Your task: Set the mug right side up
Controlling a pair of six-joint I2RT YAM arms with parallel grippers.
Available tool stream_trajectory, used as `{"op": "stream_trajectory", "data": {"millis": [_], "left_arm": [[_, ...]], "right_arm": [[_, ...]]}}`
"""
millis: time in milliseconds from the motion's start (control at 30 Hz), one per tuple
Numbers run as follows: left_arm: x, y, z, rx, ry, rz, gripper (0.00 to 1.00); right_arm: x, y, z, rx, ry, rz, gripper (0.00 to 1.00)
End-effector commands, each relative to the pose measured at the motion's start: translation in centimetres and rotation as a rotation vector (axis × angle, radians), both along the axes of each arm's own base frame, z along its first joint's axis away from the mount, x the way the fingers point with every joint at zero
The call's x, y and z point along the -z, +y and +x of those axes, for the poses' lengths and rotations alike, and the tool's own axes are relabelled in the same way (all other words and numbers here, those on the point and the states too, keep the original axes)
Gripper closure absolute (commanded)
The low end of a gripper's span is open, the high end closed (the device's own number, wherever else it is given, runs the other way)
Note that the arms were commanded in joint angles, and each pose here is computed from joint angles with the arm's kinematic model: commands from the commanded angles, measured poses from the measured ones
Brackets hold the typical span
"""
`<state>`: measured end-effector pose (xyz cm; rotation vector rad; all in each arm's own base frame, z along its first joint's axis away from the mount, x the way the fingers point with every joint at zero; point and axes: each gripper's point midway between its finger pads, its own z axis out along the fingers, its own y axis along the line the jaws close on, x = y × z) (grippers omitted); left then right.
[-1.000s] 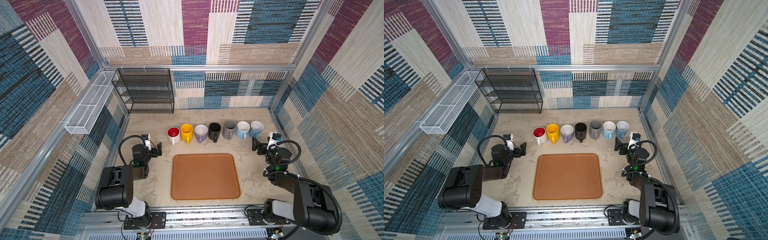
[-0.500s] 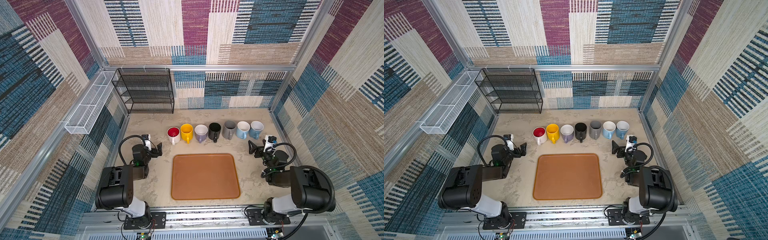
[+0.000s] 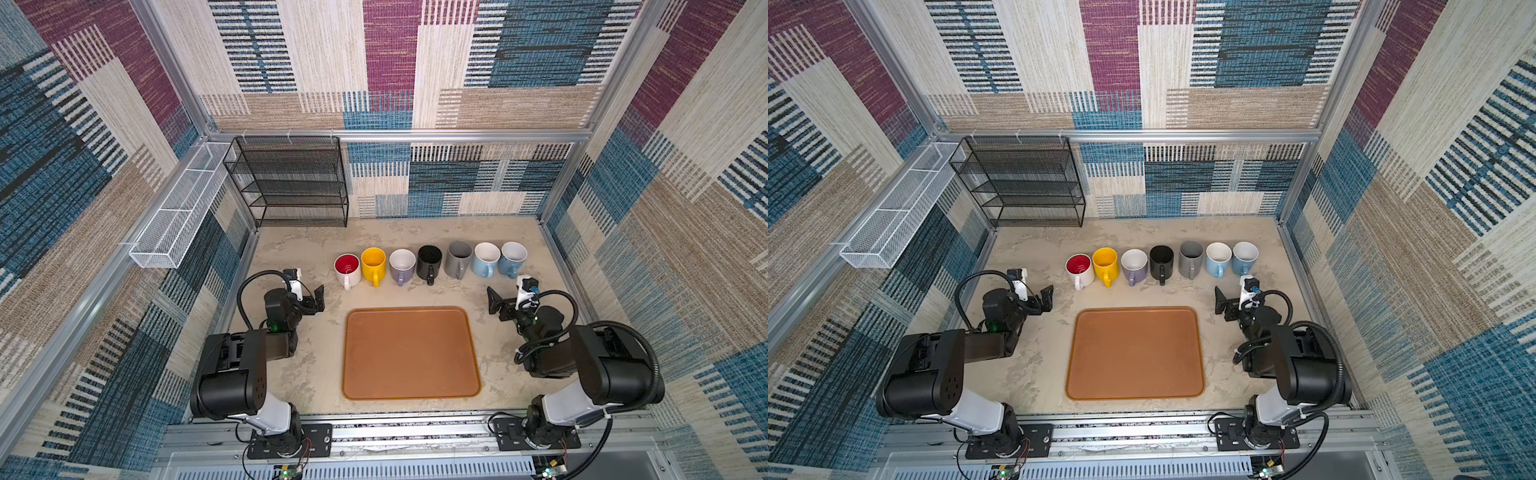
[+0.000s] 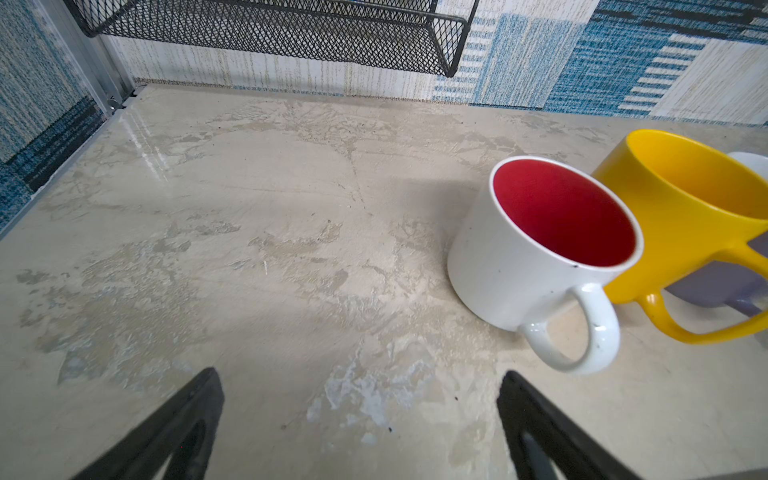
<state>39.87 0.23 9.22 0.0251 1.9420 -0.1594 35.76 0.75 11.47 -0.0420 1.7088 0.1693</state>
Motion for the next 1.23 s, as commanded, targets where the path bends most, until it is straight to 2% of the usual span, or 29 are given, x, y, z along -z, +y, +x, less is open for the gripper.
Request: {"op": "stream_trajectory", "data": {"millis": [0,33,200,333,1200], "left_arm": [[-0.3,0.1,0.2,0.008,-0.014,0.024,0.01],[-0.3,0.1,0.2,0.008,-0.012,0.024,0.01],[-0.3,0.0,0.2,0.009,-0.013,0.023,0.01],[-0.3,0.0,0.2,0.009,-0.014,0.023,0.01],[-0.3,0.0,0.2,0.008,-0.011,0.024,0.01]], "right_arm": [[-3.6,-1.4,0.9,0.083,-0.142,-0.009,0.0],[-3.0,-1.5,1.0,0.086,-0.105,-0.012,0.0],[-3.1,-1.4,1.2,0.101,-0.11,-0.021,0.0],[-3.0,-0.3,1.8,0.037,-0.094,-0.046,0.01],[-2.8,-0.2,1.7,0.035,-0.093,-0.048,0.0]]}}
